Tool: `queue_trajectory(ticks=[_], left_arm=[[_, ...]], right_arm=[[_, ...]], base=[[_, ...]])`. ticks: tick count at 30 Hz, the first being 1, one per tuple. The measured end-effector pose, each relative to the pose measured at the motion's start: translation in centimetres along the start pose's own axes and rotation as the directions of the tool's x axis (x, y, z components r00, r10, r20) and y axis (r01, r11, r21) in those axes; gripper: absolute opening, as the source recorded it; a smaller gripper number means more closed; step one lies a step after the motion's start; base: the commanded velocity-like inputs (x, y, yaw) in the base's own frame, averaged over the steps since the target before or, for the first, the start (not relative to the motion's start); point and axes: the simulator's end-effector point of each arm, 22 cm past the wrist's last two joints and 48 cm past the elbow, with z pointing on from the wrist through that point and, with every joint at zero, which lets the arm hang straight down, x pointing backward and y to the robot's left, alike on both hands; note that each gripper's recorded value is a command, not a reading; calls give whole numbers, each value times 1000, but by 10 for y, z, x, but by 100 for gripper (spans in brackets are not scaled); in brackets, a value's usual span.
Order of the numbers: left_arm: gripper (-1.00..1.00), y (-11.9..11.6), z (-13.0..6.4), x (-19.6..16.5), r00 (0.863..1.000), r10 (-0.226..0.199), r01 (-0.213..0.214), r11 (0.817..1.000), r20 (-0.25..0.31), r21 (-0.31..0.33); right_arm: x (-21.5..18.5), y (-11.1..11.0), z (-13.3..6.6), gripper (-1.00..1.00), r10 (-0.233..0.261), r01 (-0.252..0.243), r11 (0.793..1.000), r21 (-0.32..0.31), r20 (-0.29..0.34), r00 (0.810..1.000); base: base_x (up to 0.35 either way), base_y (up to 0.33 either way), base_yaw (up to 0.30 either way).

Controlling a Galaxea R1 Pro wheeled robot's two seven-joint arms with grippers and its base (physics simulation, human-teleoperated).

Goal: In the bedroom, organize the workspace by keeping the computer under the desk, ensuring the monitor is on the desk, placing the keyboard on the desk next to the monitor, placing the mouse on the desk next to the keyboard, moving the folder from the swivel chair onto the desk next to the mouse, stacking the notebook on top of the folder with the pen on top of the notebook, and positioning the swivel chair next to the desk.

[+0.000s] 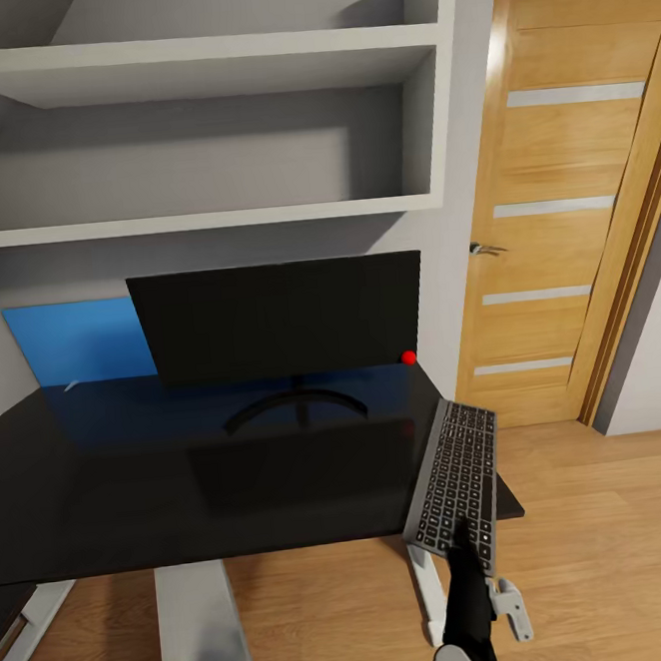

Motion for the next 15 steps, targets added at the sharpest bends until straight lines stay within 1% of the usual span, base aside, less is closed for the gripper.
queue_trajectory(ticks=[15], left_arm=[[100,0,0,0,1000,0,0,1000,0,1]], right_arm=[[-16,-9,9,100,14,-15,999,31,35,999]], base=[[0,0,0]])
